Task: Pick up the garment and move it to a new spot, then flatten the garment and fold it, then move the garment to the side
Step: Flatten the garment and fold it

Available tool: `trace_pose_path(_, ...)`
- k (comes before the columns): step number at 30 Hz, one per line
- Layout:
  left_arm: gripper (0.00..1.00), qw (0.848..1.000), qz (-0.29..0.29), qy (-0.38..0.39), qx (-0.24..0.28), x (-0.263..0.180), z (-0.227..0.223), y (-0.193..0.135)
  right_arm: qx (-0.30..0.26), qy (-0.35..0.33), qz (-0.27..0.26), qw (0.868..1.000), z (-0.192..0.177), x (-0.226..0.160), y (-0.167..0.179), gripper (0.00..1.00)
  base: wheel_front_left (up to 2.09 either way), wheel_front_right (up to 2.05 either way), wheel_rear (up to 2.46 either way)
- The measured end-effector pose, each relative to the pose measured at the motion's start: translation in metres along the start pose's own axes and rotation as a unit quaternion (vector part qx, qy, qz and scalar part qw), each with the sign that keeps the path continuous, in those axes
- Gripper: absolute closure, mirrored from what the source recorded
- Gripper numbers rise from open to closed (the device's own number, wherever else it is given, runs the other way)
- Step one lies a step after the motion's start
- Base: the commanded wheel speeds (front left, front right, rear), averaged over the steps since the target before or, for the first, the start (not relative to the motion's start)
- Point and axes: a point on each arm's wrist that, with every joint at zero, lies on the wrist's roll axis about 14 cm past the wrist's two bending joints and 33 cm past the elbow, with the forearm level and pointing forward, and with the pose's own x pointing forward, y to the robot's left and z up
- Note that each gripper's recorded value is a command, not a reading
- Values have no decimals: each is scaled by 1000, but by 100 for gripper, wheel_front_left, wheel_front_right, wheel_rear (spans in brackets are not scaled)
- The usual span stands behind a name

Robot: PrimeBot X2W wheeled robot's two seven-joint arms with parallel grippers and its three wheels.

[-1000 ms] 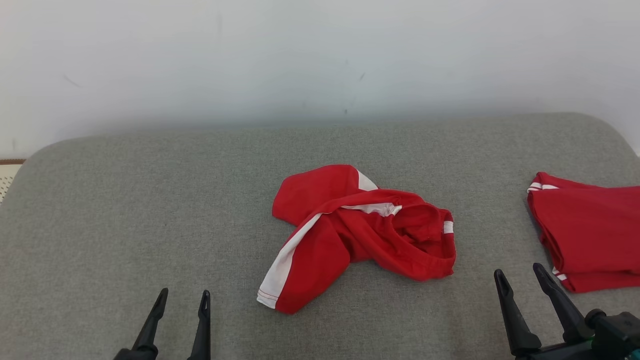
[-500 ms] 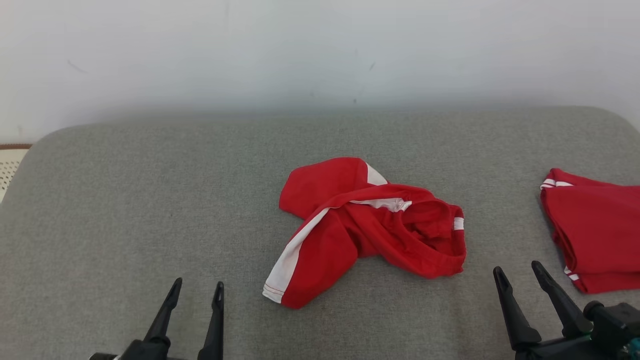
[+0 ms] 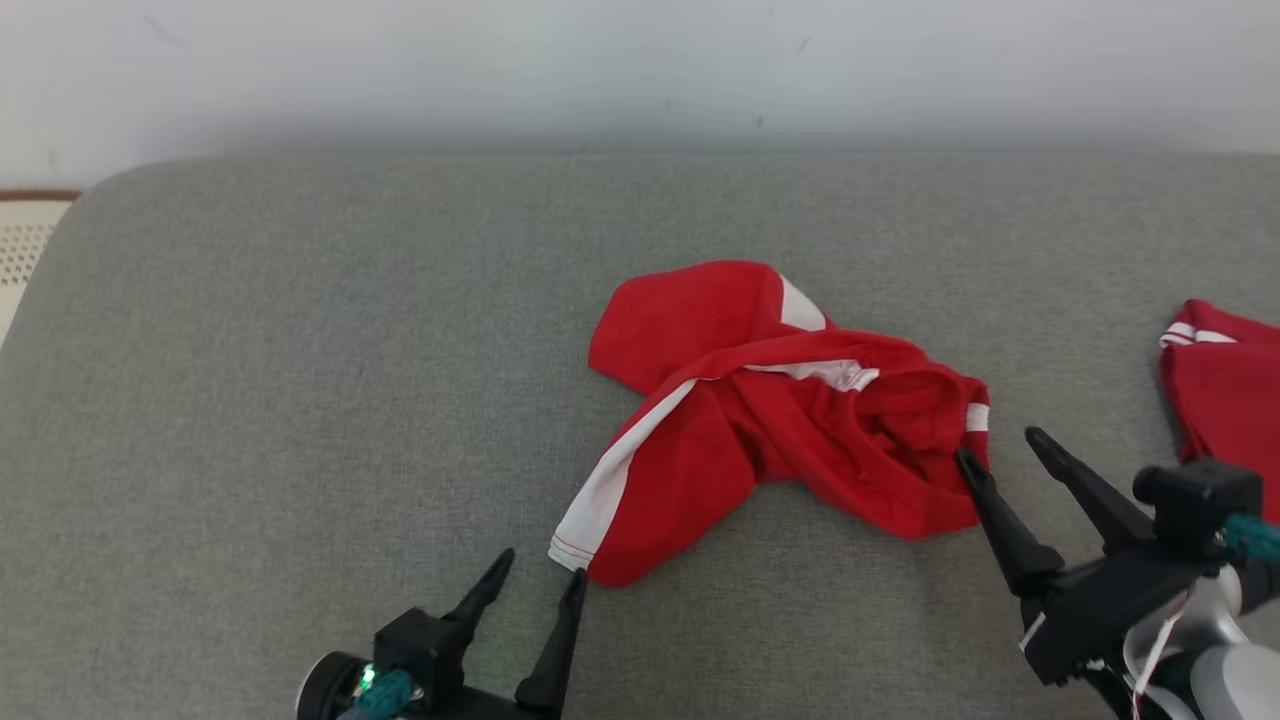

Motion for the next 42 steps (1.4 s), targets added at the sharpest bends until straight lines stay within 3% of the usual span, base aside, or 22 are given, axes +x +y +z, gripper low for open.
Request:
trace_pose_path(10, 0, 997, -8, 73, -27, 19, -33, 5, 2, 83, 81, 993, -22, 49, 9, 0, 0, 0, 0)
trace_pose_path(23, 0, 993, -3, 110, -53, 33, -60, 15, 16, 118, 113, 986, -47, 85, 10, 0, 0, 0, 0)
trace_pose_path(24, 1, 992, -5, 112, -52, 34, -62, 14, 17, 115, 114, 987, -46, 87, 10, 33, 0, 0, 0)
trace_pose_path(25, 11, 992, -7, 113, -53, 36, -63, 14, 23, 113, 114, 987, -46, 89, 10, 58, 0, 0, 0)
trace_pose_path(26, 45, 992, -12, 113, -56, 37, -63, 12, 26, 107, 114, 987, -45, 90, 10, 91, 0, 0, 0)
trace_pose_path(27, 66, 992, -14, 110, -55, 38, -63, 11, 29, 103, 113, 988, -44, 91, 9, 100, 0, 0, 0)
trace_pose_path(28, 93, 993, -18, 108, -55, 40, -62, 9, 36, 103, 112, 988, -45, 91, 8, 100, 0, 0, 0)
trace_pose_path(29, 100, 993, -24, 106, -55, 41, -62, 7, 42, 97, 110, 988, -43, 92, 7, 100, 0, 0, 0)
trace_pose_path(42, 100, 998, -40, 30, -49, 49, -24, 1, 69, 31, 91, 993, -16, 75, 0, 100, 0, 0, 0)
